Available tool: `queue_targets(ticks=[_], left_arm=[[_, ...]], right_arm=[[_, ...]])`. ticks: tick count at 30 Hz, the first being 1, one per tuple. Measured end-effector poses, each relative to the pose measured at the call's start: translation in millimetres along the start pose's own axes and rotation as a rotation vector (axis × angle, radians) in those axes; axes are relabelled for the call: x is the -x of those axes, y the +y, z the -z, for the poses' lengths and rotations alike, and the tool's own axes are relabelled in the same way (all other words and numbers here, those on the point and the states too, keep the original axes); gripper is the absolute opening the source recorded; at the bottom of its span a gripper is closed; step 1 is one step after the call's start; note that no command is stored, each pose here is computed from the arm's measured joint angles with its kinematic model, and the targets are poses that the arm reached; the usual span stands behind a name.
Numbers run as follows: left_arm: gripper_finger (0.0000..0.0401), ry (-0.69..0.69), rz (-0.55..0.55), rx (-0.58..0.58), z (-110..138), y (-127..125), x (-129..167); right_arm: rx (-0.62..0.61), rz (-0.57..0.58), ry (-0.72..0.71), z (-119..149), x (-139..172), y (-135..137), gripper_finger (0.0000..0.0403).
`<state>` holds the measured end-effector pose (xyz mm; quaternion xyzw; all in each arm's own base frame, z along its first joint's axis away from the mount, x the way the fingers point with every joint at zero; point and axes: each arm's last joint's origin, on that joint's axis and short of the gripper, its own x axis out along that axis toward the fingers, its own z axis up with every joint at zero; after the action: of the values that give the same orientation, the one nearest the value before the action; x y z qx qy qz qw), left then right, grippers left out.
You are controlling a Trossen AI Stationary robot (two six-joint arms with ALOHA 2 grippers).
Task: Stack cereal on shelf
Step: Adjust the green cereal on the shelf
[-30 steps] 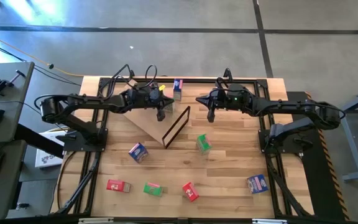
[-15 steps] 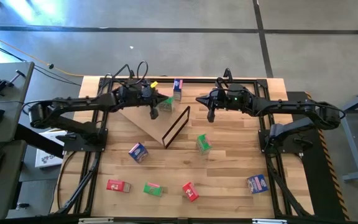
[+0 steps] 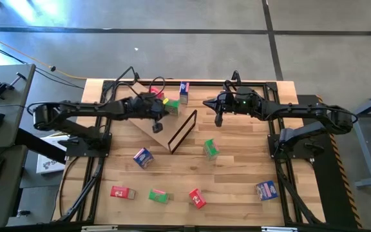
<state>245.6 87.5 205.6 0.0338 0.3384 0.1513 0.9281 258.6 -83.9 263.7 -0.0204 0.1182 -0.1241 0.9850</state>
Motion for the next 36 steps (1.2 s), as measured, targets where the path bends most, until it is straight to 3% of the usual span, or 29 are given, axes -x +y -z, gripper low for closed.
queue_targets(ticks=[14, 23, 29, 36], left_arm=[[0.0005, 0.044, -0.156, 0.007, 3.1, 5.3, -4.7], [0.0005, 0.034, -0.174, 0.005, 1.3, 10.8, 4.0], [0.0005, -0.01, -0.159, 0.016, -4.0, 11.8, 27.1], [0.0005, -0.121, -0.031, 0.09, -14.3, 10.0, 41.8]], right_arm=[[-0.002, -0.001, 0.008, 0.8, -0.2, 0.1, 0.0], [0.0, -0.001, 0.009, 0.9, -0.2, 0.2, 0.0], [0.0, -0.001, 0.011, 1.2, -0.2, 0.2, 0.0], [0.0, -0.001, 0.011, 1.2, -0.2, 0.1, 0.0]])
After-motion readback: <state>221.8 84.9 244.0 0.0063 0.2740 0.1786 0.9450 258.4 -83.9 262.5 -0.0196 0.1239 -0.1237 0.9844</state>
